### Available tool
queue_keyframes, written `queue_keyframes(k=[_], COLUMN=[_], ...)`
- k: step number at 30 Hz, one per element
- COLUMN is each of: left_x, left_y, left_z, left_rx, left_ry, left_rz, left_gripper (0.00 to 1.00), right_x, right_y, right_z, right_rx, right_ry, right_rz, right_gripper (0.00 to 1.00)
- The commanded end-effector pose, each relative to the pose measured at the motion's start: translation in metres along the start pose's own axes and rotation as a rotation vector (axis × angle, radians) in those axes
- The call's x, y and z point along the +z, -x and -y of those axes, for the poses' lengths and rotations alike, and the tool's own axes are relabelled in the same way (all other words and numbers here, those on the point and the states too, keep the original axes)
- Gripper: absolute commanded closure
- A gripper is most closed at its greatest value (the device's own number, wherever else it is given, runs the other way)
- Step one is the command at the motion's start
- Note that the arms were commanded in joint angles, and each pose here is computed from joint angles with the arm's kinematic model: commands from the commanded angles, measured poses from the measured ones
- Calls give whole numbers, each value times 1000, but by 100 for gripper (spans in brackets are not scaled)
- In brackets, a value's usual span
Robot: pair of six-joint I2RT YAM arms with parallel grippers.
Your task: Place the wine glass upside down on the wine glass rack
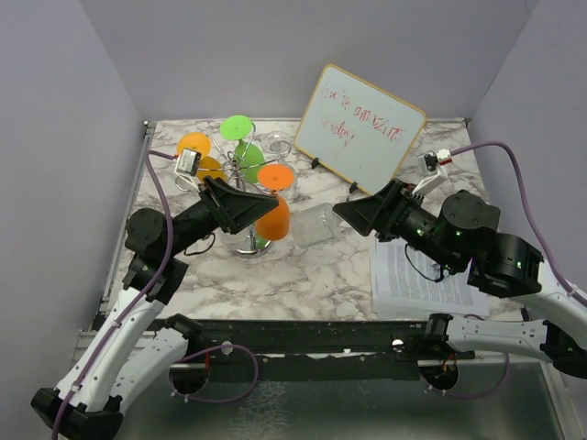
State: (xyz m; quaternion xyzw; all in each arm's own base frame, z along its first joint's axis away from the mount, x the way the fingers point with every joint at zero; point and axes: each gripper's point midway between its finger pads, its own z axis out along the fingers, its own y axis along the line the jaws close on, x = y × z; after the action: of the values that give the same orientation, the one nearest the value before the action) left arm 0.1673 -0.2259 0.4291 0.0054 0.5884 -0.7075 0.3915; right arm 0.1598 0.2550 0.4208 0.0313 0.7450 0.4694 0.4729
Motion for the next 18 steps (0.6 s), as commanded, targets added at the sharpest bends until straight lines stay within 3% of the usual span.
queue_keyframes(k=[1,4,8,18], left_x=[-9,-7,2,13], left_y=[-3,-6,-17,-71], left_z=[20,25,16,-10], left_rx=[398,551,634,672], left_ry=[-45,-66,-120,-276], left_rz=[-47,-123,-265,-524], left_gripper=[5,1,1,1], right_x=[-9,-8,-9,-8], right_y=[13,9,7,1], right_z=[-6,-4,-9,-28], right_rx=[-36,-83,-123,-205], right_ry=[9,0,22,74], right_rz=[19,-4,-35,-119], right_gripper=[99,99,99,99])
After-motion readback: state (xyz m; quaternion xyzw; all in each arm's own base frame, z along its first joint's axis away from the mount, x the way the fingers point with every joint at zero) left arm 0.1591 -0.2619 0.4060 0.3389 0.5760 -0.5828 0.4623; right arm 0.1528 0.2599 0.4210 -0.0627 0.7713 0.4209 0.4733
